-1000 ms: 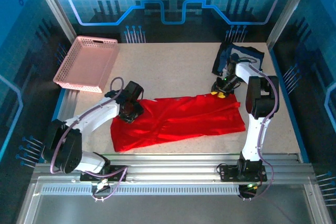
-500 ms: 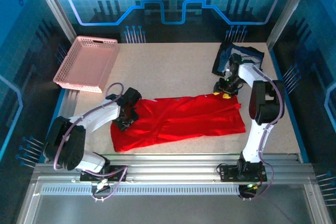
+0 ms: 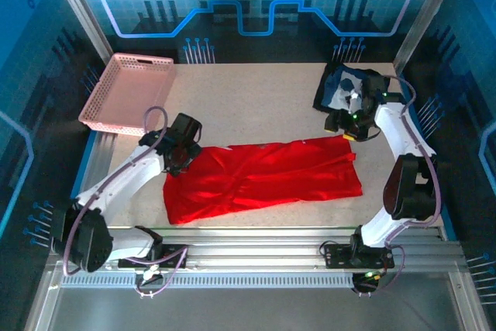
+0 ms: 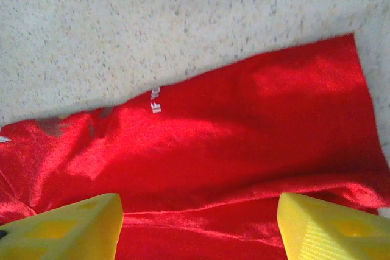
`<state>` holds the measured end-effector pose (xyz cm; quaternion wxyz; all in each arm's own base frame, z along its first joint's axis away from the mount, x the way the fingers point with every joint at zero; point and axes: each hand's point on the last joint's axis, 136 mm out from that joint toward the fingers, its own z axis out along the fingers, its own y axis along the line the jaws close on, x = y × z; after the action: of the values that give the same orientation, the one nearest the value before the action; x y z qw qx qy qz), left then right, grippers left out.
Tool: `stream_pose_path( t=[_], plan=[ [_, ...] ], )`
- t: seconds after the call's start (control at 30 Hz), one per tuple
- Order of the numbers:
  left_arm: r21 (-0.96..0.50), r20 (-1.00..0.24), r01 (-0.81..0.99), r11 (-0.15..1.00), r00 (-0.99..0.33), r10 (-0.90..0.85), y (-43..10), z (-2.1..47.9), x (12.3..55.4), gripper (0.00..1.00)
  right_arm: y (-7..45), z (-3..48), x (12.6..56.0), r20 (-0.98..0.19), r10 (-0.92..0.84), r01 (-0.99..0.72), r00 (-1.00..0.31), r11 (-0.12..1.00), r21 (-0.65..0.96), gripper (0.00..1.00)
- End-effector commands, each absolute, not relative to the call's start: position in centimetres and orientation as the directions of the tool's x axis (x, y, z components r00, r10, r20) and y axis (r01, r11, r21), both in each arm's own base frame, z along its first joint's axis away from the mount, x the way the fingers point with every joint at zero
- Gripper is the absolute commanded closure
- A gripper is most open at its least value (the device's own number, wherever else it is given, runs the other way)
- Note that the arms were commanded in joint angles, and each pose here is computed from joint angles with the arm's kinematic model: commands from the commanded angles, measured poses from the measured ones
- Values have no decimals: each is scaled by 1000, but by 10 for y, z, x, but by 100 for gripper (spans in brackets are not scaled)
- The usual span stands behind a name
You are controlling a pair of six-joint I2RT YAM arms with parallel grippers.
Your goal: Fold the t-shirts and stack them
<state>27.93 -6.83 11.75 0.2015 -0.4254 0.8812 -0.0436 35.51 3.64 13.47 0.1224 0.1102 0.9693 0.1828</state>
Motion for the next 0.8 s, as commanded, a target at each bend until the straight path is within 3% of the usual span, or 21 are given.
stream_pose_path(
  t=[0.0,0.2,0.33,0.57,0.77],
  plan=[
    [-188,-262,-719,670,-620,-739,-76,102,285,31,51,117,336,-112,207,148,-972,908,392,35],
    [-112,-151,-686,719,-704,-694,-94,57,303,58,72,70,327,9,103,100,-995,944,313,63],
    [-116,-107,-656,746,-738,-666,-108,33,325,72,97,44,327,70,6,26,-997,958,284,75],
    [-106,-8,-637,763,-767,-642,-116,-7,365,79,118,26,312,171,-73,-29,-983,969,244,77],
    [-142,-20,-598,789,-795,-607,-113,-20,429,79,132,25,299,222,-96,-35,-970,964,262,77]
  ],
)
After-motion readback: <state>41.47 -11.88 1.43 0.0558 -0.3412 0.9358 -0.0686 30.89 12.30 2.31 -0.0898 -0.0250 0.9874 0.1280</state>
